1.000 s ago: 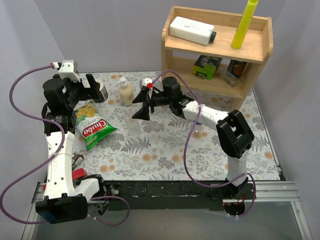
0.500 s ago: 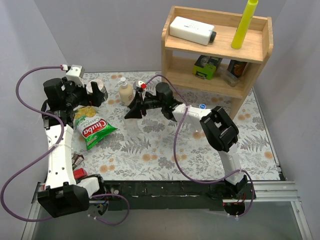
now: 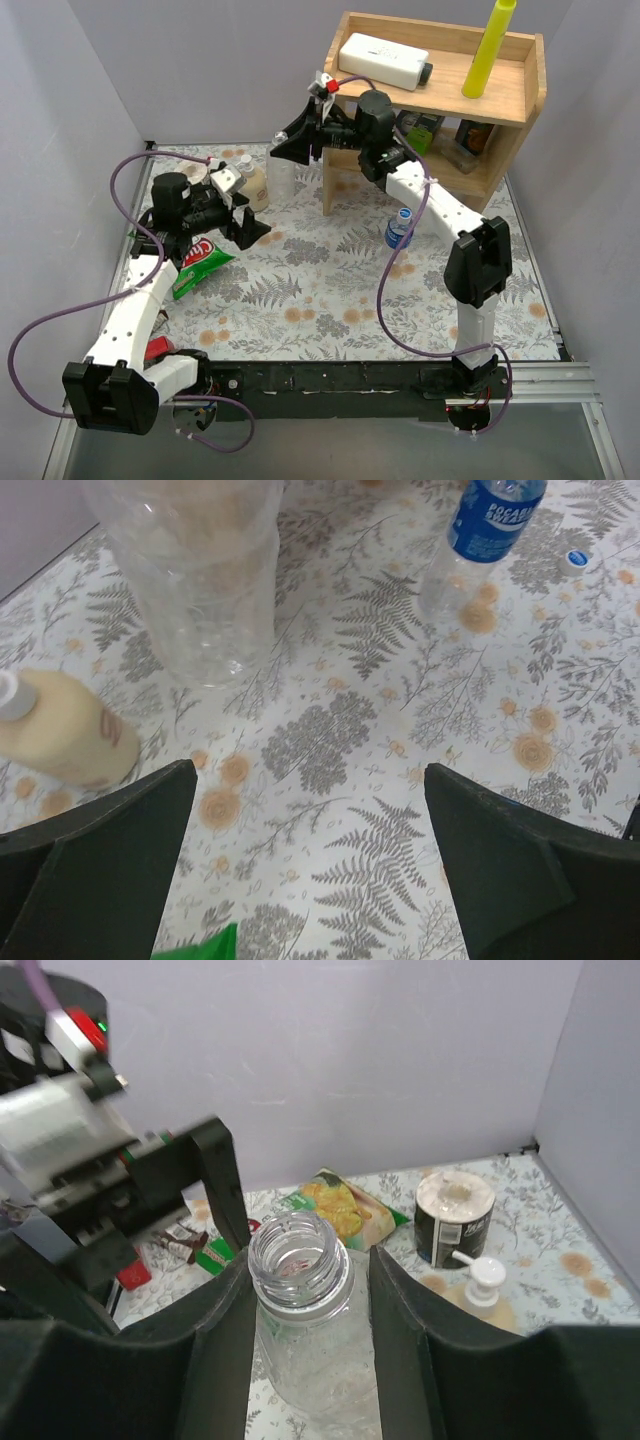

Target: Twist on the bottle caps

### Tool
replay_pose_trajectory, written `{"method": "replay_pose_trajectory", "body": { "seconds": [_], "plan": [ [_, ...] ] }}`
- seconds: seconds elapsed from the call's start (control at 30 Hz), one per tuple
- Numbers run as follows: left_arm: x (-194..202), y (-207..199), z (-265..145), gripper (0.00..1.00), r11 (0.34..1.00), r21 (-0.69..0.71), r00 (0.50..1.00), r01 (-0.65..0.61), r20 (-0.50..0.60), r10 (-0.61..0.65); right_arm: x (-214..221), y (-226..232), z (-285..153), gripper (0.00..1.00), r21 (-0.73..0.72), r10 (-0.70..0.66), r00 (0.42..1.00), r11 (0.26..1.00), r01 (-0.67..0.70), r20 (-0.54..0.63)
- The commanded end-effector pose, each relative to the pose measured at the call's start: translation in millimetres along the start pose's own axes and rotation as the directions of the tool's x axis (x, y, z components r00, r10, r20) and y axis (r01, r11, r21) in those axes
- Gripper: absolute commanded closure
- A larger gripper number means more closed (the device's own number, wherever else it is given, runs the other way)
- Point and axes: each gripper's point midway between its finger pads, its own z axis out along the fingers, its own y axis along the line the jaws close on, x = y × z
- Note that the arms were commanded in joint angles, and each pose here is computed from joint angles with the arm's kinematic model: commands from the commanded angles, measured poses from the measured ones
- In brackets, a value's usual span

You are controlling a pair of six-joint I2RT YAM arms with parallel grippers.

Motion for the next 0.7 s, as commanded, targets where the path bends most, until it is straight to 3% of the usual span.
{"method": "replay_pose_trajectory", "body": {
  "seconds": [0.0, 0.23, 0.67],
  "plan": [
    [-27, 1, 22, 0.02, 0.999, 0.023, 0.994, -0.044, 0.104, 0.041, -45, 25, -7, 0.99, 0.016, -0.025, 0.999, 1.000, 0.025, 0.036],
    [-51, 16, 55, 0.02, 0.995, -0.055, 0.982, -0.084, 0.166, 0.092, -46, 28, -14, 0.99, 0.051, -0.001, 0.999, 0.999, -0.001, 0.039],
    [-54, 5, 87, 0.02, 0.996, -0.005, 0.978, -0.084, 0.191, 0.084, -45, 31, -15, 0.99, 0.103, 0.092, 0.994, 0.990, -0.098, 0.062]
  ]
}}
